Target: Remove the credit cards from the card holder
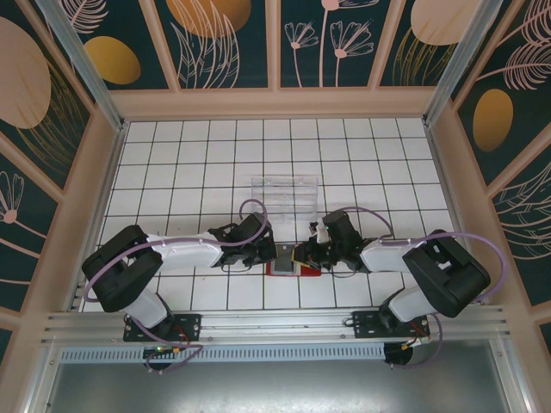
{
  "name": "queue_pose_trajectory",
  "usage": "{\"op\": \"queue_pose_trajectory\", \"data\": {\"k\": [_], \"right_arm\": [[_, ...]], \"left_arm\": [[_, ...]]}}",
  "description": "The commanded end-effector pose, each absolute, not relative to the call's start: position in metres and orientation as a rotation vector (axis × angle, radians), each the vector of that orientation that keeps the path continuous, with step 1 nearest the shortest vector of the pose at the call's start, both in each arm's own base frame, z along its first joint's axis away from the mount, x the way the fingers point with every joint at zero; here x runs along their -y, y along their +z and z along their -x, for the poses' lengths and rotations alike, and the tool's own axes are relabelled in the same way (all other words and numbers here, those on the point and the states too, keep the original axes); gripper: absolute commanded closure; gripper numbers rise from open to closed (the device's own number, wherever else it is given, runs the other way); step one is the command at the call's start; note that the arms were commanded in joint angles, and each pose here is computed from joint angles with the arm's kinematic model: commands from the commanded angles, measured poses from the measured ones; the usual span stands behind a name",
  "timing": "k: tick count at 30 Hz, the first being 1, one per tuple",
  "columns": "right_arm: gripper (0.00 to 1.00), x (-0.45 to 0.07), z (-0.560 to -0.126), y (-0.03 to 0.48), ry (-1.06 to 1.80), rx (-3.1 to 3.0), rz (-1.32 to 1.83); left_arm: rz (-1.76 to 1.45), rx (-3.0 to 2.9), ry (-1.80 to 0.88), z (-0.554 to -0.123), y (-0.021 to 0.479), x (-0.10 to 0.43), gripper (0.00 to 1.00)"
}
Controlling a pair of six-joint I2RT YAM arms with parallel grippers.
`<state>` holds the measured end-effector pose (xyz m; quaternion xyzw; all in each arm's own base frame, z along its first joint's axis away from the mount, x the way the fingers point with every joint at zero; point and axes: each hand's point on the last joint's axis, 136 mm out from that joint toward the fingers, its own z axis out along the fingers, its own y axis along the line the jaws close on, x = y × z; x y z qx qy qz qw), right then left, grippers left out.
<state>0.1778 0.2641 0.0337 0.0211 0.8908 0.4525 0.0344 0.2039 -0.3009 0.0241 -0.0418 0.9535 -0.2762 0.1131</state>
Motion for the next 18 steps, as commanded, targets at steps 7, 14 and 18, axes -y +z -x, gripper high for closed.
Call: {"op": "queue_pose_trajectory", "data": {"k": [7,14,18], "right_arm": [[0.84,-0.275,-0.185,0.045,1.465,-2.678,-0.023],[0.83,-0.28,-0.182,0.038,1.476,-2.701,-0.011],[0.82,-0.283,-0.179,0.036,1.484,-2.707,0.002]], "left_arm": [[0.124,-2.869,-0.748,-0.191,0.005,0.29,0.93],[0.12,-2.872,-0.749,-0.19,0.004,0.29,0.94],[0.126,-2.872,-0.75,-0.19,0.004,0.29,0.94]]}}
